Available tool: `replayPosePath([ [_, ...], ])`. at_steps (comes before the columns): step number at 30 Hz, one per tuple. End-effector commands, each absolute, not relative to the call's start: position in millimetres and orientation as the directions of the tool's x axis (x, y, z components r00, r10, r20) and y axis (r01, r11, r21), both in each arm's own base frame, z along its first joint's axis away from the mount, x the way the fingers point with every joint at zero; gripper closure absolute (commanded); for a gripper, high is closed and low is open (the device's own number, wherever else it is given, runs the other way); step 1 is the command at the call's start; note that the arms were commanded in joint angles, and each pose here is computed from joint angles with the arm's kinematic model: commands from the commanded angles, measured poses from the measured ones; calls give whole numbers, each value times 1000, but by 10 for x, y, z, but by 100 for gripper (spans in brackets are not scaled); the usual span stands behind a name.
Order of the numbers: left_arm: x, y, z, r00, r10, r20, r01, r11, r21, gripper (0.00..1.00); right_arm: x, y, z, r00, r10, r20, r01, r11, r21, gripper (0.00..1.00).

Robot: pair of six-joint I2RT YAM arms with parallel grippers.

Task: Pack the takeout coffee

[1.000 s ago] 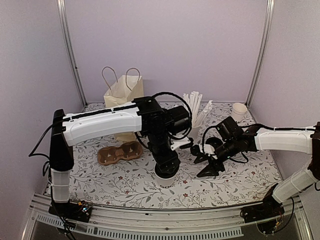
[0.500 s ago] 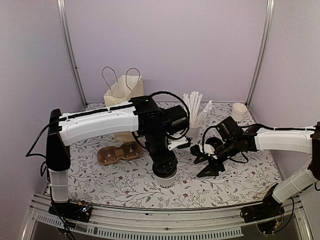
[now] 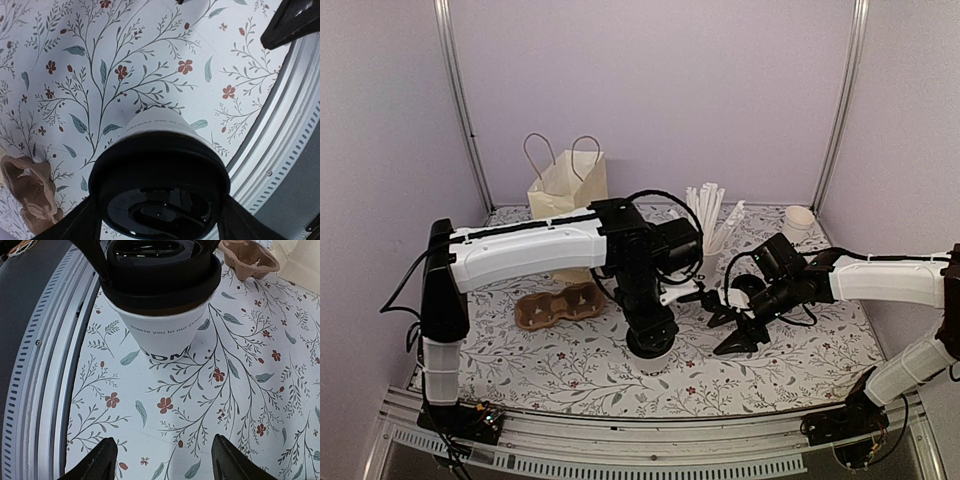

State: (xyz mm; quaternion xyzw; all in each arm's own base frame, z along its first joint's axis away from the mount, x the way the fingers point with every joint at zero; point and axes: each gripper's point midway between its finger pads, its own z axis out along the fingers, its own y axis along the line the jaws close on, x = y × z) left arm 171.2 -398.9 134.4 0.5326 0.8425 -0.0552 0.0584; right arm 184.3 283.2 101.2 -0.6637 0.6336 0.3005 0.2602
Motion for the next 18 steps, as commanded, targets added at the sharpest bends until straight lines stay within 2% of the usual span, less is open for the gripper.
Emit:
replayPosePath([
  [1,1669,-4094,1339,-404,898,-174,914,402,-48,20,1843,2837,1016,19,-678,-734,-997,-69,38,32],
  [8,1729,-4113,1417,-410,890,-199,910,415,-21,13,1832,2838,1030,20,-675,-738,-997,-72,39,32],
  [11,1760,-4133,1569,-413,879,-238,906,422,-14,1,1819,2852,1062,16,-666,-746,-996,-76,46,32],
  [18,1787,-3976,2086,-439,827,-350,882,472,10,0,1843,2946,1484,-23,-591,-807,-997,-42,60,32],
])
